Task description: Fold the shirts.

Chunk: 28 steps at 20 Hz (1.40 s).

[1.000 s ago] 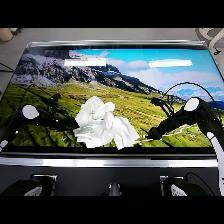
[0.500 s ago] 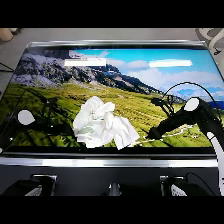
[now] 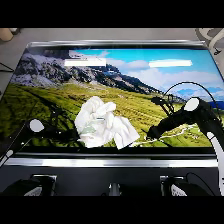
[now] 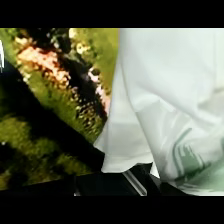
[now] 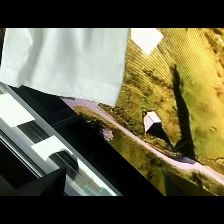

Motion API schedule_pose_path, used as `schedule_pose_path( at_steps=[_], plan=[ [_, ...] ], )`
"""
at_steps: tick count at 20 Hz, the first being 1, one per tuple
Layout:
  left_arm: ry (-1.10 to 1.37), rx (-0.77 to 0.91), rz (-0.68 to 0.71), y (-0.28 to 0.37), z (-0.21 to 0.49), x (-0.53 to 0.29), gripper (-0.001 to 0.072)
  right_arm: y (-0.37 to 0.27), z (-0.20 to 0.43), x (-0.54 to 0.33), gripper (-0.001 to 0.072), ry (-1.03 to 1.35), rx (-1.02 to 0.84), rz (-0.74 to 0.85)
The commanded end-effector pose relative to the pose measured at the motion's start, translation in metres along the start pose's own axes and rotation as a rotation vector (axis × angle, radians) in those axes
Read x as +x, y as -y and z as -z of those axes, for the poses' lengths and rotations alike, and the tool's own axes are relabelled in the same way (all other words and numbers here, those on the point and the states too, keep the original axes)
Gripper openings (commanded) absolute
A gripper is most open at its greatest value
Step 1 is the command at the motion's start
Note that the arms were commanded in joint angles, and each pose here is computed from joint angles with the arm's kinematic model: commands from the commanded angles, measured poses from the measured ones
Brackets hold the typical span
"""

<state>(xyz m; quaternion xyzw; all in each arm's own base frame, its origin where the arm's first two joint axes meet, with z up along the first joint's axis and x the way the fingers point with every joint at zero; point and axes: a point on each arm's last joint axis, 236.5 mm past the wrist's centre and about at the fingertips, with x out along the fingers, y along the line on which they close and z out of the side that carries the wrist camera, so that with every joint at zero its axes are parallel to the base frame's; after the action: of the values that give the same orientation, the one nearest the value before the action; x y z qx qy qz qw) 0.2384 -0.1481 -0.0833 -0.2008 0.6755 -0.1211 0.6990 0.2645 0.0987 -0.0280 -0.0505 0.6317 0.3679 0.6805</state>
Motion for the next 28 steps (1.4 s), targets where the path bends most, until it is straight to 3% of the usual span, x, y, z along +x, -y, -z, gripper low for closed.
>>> schedule_pose_path(
  at_steps=[1, 3, 5, 6, 8, 9, 10, 23, 27, 28],
  plan=[
    [-0.008, -0.046, 0.042, 0.007, -0.003, 0.022, 0.0502, 0.001, -0.001, 0.000, 0.0628, 0.002, 0.000, 0.003],
    [-0.009, -0.057, 0.044, 0.009, -0.005, 0.032, 0.0385, 0.000, 0.000, 0.000, 0.0625, 0.001, 0.000, 0.001],
    [0.026, -0.061, 0.044, 0.009, -0.014, 0.034, 0.0361, 0.000, 0.000, 0.000, 0.0617, -0.001, 0.000, 0.000],
    [0.042, -0.063, 0.043, 0.008, -0.018, 0.034, 0.0282, 0.000, 0.000, 0.000, 0.0616, -0.001, 0.000, -0.001],
    [0.061, -0.065, 0.041, 0.007, -0.022, 0.035, 0.0247, 0.000, 0.000, 0.001, 0.0616, 0.000, 0.002, 0.001],
    [0.061, -0.064, 0.041, 0.007, -0.022, 0.035, 0.0101, 0.002, 0.000, 0.002, 0.0616, 0.000, 0.008, 0.002],
    [0.060, -0.064, 0.042, 0.008, -0.022, 0.034, 0.0027, 0.003, -0.001, 0.005, 0.0616, -0.002, 0.018, -0.001],
    [0.090, -0.012, 0.088, 0.029, -0.021, 0.007, 0.0027, -0.002, -0.018, 0.084, 0.0602, -0.026, 0.220, -0.302],
    [0.103, 0.008, 0.090, 0.034, -0.022, 0.009, 0.0026, -0.016, -0.026, 0.097, 0.0599, -0.036, 0.176, -0.289],
    [0.105, 0.014, 0.090, 0.035, -0.022, 0.009, 0.0027, -0.023, -0.028, 0.101, 0.0523, -0.046, 0.151, -0.285]
  ],
)
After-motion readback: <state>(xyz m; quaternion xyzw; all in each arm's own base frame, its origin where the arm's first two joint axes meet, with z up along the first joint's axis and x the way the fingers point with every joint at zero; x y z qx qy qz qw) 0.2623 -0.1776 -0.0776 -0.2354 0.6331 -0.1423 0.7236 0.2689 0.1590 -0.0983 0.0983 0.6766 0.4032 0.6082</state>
